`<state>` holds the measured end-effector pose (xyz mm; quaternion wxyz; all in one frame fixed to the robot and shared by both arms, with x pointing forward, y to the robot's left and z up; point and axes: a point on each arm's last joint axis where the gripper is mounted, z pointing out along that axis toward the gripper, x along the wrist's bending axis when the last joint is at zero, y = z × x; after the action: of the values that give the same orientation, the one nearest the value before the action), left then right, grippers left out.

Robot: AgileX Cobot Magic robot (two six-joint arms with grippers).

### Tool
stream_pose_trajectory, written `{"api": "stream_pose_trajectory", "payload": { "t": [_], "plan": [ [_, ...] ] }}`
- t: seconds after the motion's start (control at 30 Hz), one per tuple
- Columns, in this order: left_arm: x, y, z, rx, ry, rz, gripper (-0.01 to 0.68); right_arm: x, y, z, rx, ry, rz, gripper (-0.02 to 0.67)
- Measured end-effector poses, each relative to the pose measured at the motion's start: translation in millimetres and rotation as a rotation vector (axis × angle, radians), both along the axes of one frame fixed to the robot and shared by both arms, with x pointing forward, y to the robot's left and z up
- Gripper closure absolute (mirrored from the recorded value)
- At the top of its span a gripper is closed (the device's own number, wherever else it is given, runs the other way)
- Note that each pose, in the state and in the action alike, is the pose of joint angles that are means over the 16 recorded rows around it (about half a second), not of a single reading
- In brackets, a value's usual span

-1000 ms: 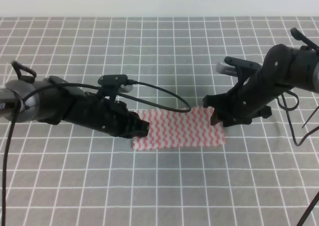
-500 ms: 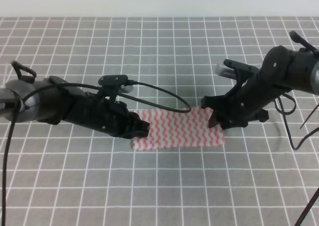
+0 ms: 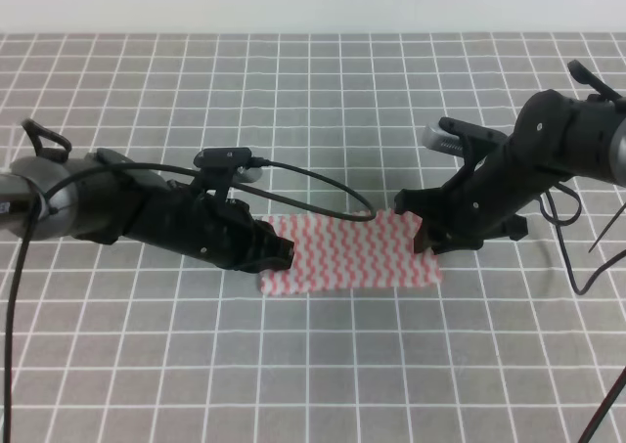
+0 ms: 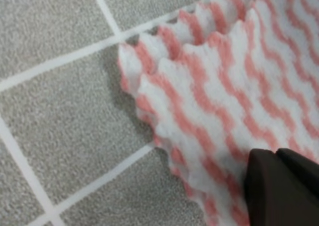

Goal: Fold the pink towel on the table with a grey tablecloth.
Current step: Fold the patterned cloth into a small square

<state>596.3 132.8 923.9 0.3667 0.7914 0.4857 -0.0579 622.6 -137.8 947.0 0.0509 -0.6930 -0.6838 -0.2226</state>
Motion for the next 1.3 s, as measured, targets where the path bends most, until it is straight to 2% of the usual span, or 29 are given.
{"api": "stream_pose_trajectory", "payload": {
  "t": [0.4, 0.8, 1.3],
  "plan": [
    [0, 0, 0, -0.002, 0.003, -0.004, 0.673, 1, 2, 13, 0.027, -0.035, 0.009, 0.652],
    [-1, 0, 0, -0.003, 0.005, -0.009, 0.673, 2, 8, 32, 0.105, -0.081, 0.044, 0.663],
    [-1, -1, 0, -0.003, 0.007, -0.015, 0.673, 1, -1, 25, -0.015, -0.053, 0.044, 0.662]
  ]
}}
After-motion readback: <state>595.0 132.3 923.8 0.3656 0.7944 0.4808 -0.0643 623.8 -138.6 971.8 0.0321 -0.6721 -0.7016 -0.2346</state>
